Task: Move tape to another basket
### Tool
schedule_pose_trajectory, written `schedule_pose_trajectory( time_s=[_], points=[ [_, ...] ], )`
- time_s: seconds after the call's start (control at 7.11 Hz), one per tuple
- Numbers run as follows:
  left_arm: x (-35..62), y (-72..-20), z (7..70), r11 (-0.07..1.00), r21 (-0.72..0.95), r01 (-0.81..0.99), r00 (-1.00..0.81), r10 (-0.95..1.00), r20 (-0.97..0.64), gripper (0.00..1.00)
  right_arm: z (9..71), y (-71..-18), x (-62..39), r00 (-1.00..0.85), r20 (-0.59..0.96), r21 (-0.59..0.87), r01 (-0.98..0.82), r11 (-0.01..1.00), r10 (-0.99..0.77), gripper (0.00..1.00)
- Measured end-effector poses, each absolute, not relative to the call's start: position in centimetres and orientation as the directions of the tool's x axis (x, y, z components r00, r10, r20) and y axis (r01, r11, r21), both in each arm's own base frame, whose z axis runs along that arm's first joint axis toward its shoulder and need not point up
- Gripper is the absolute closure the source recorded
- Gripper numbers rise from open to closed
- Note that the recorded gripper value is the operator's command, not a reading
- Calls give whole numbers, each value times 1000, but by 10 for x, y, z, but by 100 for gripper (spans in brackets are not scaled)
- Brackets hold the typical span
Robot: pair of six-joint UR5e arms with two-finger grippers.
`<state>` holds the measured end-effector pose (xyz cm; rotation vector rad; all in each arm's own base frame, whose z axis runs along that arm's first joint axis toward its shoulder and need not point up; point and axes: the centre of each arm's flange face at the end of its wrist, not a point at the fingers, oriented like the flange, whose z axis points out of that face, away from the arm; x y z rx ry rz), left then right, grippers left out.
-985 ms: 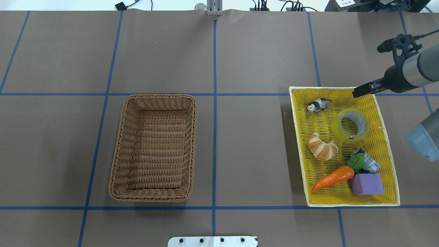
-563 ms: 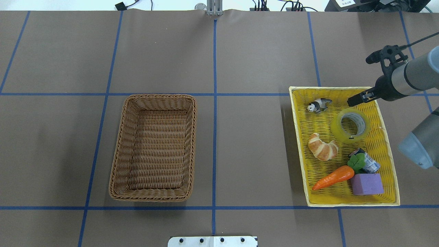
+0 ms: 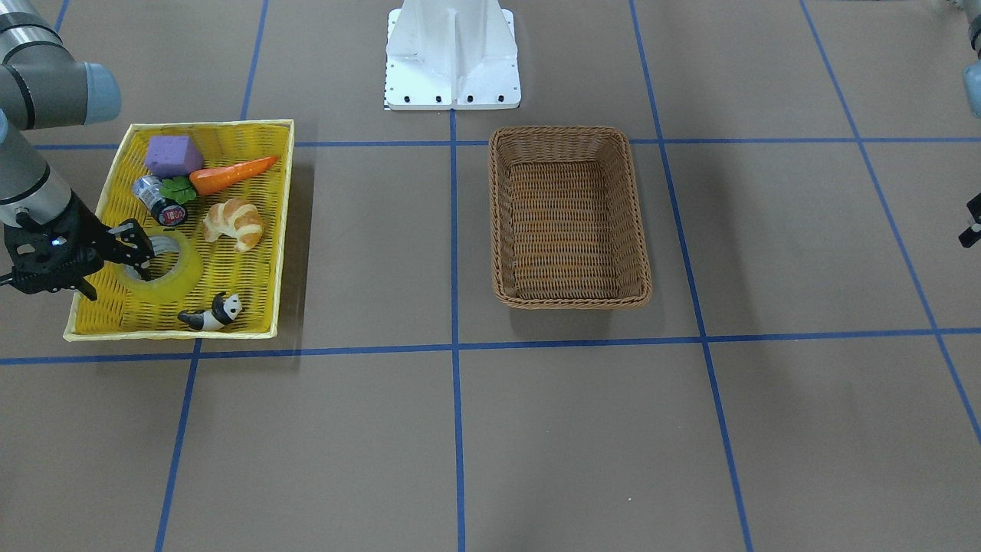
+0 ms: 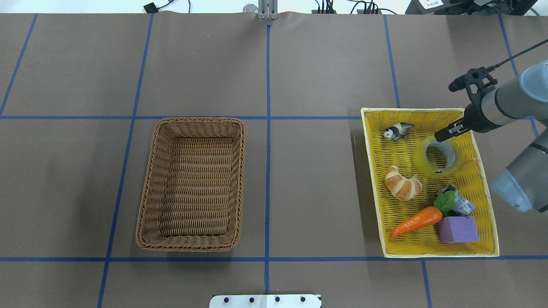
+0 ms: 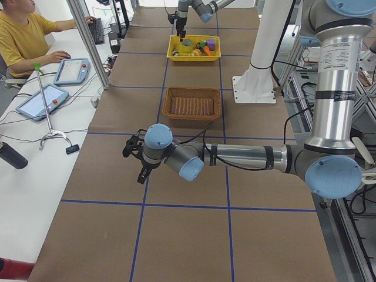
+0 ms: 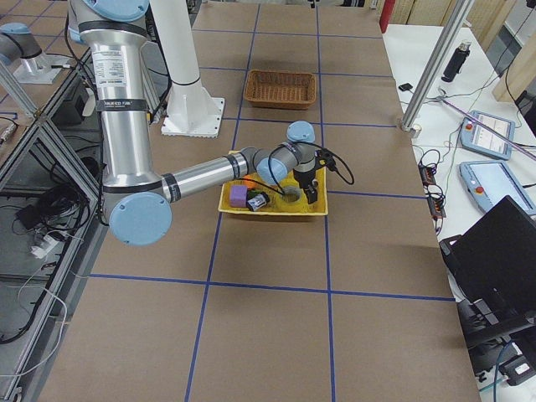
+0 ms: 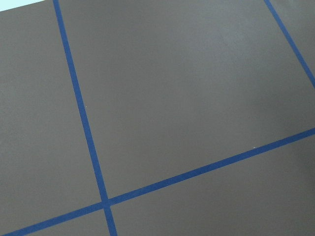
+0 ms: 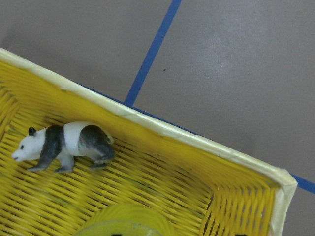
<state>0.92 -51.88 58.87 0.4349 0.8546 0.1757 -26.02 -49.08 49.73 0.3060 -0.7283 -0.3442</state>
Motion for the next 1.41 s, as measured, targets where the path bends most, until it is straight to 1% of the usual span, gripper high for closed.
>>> schedule_pose_trajectory(
  time_s=[0.14,0.28,0.42,0.99,1.41],
  points=[
    [9,-519,589,898,439,22,649,321,-690,1,501,-488,-264,693,588,386,213,897,-417,38],
    [9,-519,588,898,439,23,649,321,-690,1,505,-485,-265,691,581,388,229,893,-430,62],
    [9,-519,588,898,440,23,649,321,-689,1,509,-482,-265,689,573,391,245,887,-443,100],
    [9,-518,589,899,438,22,648,321,-690,1,507,-481,-266,683,564,404,262,876,-464,100],
    [9,-517,588,899,438,23,647,320,-692,1,483,-487,-250,672,577,433,230,871,-464,100]
  ],
)
